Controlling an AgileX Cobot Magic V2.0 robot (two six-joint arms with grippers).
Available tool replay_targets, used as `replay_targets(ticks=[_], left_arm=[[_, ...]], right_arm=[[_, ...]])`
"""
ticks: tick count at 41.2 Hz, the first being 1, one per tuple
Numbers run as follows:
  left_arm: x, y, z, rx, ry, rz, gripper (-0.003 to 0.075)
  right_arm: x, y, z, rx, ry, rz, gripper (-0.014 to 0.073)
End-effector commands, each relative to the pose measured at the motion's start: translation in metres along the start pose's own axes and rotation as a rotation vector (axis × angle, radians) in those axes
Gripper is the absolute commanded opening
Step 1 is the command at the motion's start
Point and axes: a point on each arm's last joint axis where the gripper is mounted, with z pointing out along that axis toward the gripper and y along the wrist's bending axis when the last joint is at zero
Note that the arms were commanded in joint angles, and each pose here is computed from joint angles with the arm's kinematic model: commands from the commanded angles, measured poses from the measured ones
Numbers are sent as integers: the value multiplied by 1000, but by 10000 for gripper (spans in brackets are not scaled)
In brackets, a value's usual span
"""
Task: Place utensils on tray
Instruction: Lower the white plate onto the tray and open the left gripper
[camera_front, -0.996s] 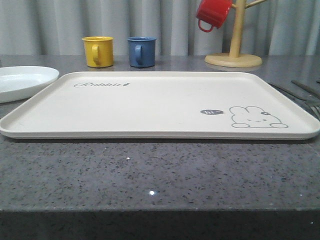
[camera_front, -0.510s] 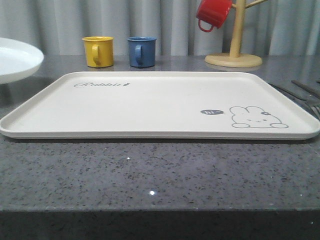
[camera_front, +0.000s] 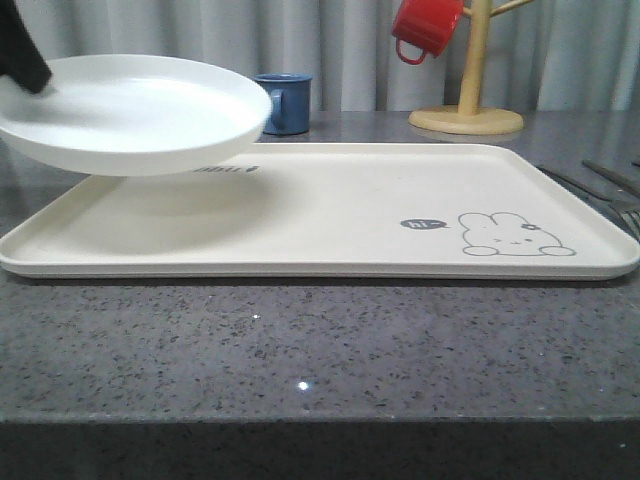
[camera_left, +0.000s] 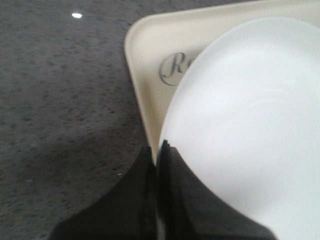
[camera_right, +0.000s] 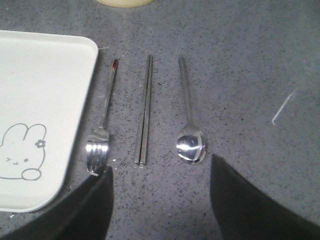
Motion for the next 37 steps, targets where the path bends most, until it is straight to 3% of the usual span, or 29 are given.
replay_targets(ticks=[1,8,17,20,27,30,37], left_arm=[[-11,-25,5,50,-54,40,-18],[-8,-37,36,85,13,65,-18],[-9,-33,55,69,12,50,-2],[-9,-33,55,67,7,50,69],[-8,-33,55,72,23,51,313],[-9,-33,51,60,30,79,348],[-15,-40,23,47,-32,119,349]], right_arm=[[-15,-1,-5,9,-91,-16,455],[-15,-1,-5,9,-91,-16,455],[-15,-1,-5,9,-91,-16,455],[-15,-1,-5,9,-91,-16,455],[-15,-1,-5,9,-91,-16,455],[-15,-1,-5,9,-91,-16,455],[-15,-1,-5,9,-91,-16,455]])
